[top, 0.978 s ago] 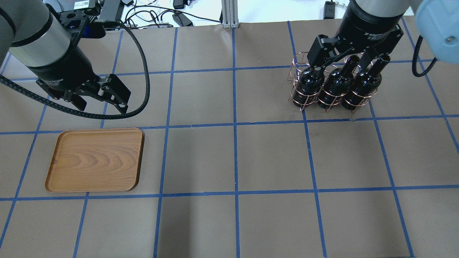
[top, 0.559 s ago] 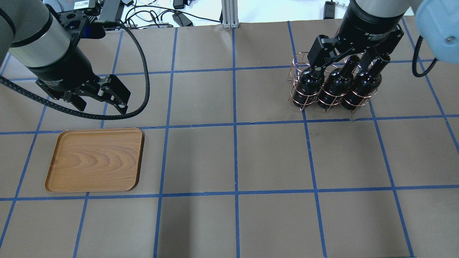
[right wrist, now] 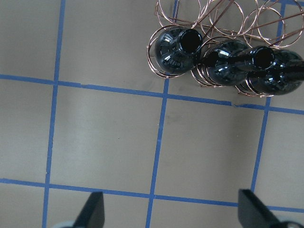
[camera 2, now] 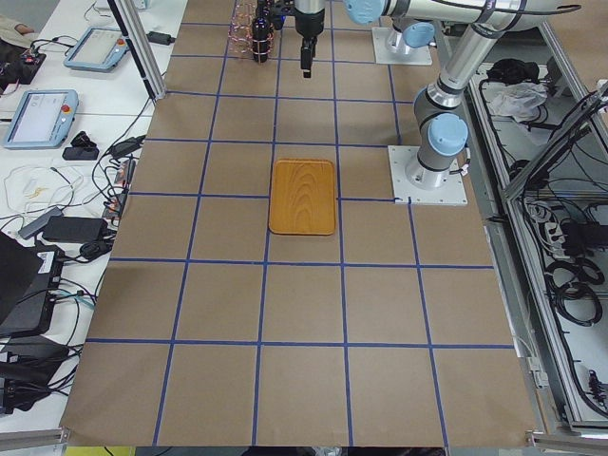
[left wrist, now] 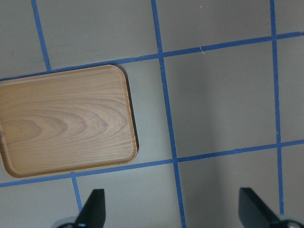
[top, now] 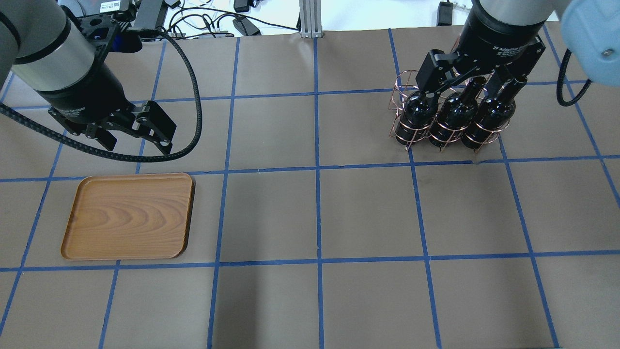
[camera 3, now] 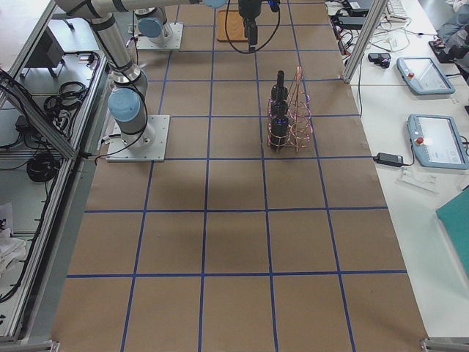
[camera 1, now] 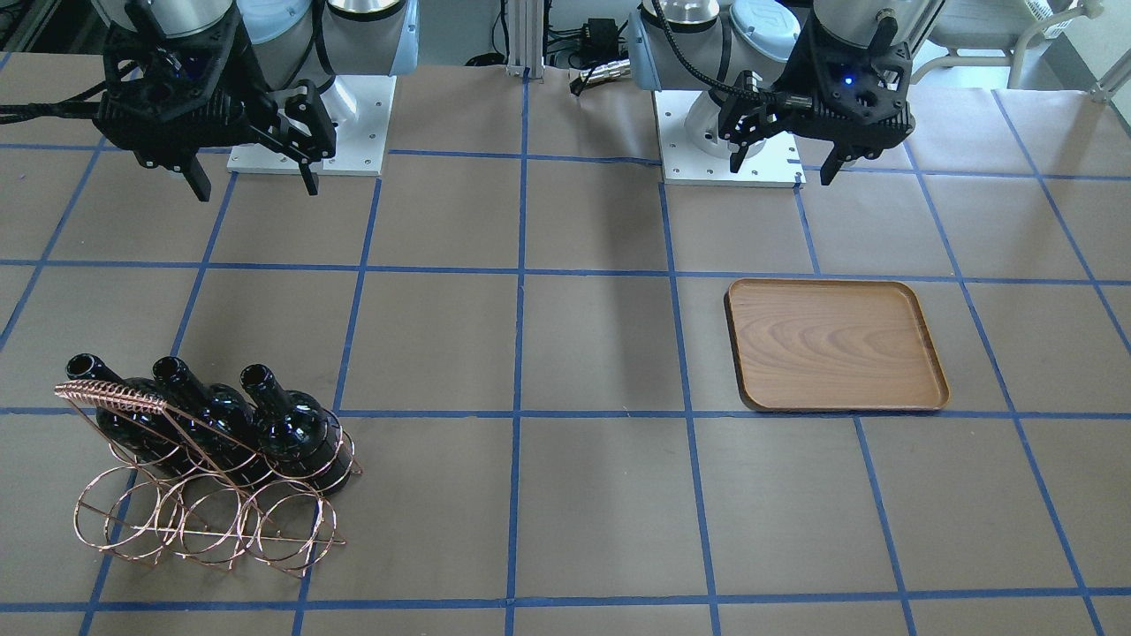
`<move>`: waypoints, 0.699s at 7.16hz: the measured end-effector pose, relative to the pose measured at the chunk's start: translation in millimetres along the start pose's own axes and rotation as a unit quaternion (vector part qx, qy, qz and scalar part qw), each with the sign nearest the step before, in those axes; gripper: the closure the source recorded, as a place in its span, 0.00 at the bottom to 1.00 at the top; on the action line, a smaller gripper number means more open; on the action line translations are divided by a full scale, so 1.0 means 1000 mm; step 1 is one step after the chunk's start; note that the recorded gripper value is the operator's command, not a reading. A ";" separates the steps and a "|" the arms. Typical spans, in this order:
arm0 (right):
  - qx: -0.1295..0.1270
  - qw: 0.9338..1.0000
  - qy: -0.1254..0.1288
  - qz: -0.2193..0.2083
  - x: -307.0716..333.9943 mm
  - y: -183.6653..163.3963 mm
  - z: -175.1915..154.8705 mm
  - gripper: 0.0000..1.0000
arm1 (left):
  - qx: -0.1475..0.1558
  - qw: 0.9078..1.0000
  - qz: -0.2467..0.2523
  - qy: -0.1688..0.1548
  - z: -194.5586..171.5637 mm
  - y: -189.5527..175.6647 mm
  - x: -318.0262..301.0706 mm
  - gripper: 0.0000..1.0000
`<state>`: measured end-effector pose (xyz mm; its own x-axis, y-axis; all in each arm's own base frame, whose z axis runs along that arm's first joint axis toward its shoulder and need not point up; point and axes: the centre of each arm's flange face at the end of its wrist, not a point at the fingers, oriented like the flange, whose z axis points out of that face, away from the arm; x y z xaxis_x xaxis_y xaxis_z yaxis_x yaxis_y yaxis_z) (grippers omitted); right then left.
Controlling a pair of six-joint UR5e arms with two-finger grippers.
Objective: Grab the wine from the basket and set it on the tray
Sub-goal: 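Lower the right gripper over the bottles in the copper rack, then close the right gripper on the neck of the bottle farthest from the left arm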
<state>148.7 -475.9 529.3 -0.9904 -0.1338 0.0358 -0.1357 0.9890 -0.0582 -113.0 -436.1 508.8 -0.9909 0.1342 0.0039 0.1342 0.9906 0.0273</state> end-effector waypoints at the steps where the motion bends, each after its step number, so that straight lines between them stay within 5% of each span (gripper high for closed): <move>1: 0.003 1.000 0.001 0.000 0.003 -0.008 0.005 0.00 | 0.000 1.000 0.000 0.000 0.000 0.000 0.000 0.00; 5: -0.004 0.999 0.002 0.036 0.057 -0.102 0.056 0.04 | -0.002 1.000 0.002 -0.008 0.001 0.000 -0.002 0.00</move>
<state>104.3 -588.3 481.6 -0.9974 -0.0623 0.0356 -0.0642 0.9965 -0.0531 -111.3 -436.7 507.5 -0.9904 0.1377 -0.0123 0.1372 0.9900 0.0311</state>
